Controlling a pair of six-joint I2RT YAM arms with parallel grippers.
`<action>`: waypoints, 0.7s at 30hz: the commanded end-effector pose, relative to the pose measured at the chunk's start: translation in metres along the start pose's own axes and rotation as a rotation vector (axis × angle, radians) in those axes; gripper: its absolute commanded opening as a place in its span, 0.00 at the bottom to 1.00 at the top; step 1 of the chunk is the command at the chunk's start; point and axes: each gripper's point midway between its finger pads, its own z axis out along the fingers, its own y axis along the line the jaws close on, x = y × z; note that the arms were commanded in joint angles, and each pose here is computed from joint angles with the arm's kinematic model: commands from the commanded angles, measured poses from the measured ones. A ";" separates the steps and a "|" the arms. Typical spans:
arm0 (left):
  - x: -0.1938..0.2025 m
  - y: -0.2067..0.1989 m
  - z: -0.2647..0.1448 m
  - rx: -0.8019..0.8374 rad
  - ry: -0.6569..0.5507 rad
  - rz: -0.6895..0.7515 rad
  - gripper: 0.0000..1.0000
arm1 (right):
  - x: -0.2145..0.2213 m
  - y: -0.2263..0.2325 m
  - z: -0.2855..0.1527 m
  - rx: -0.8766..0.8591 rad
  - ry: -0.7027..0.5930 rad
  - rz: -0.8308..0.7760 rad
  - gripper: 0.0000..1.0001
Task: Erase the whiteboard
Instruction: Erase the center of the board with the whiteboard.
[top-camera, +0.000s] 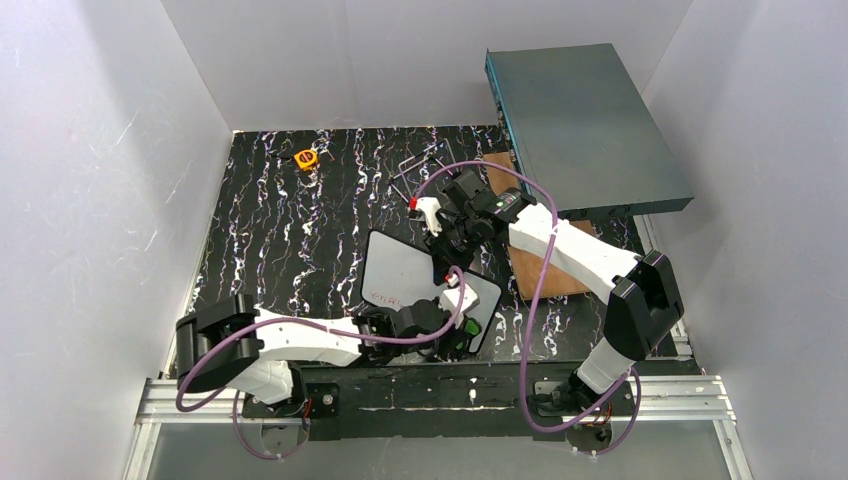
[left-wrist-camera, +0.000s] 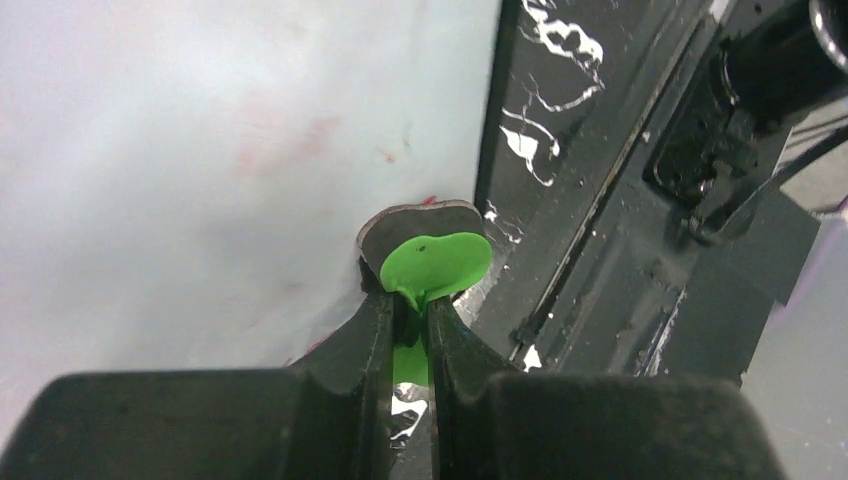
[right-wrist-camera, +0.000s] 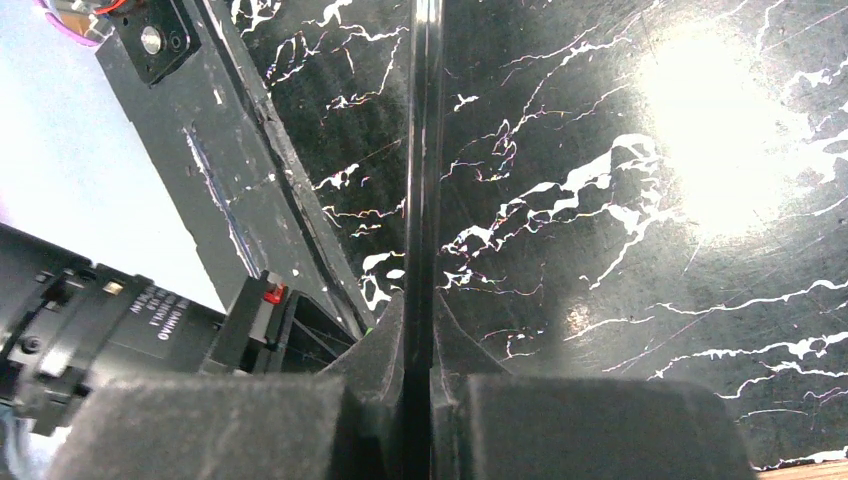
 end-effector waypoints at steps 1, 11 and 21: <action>0.007 -0.001 0.011 -0.019 0.030 0.060 0.00 | -0.011 0.013 0.008 -0.046 -0.025 -0.101 0.01; -0.003 -0.003 0.015 -0.046 0.046 0.159 0.00 | -0.011 0.013 0.008 -0.047 -0.024 -0.100 0.01; -0.049 -0.007 0.008 -0.046 -0.047 0.176 0.00 | -0.012 0.008 0.004 -0.019 -0.033 -0.101 0.01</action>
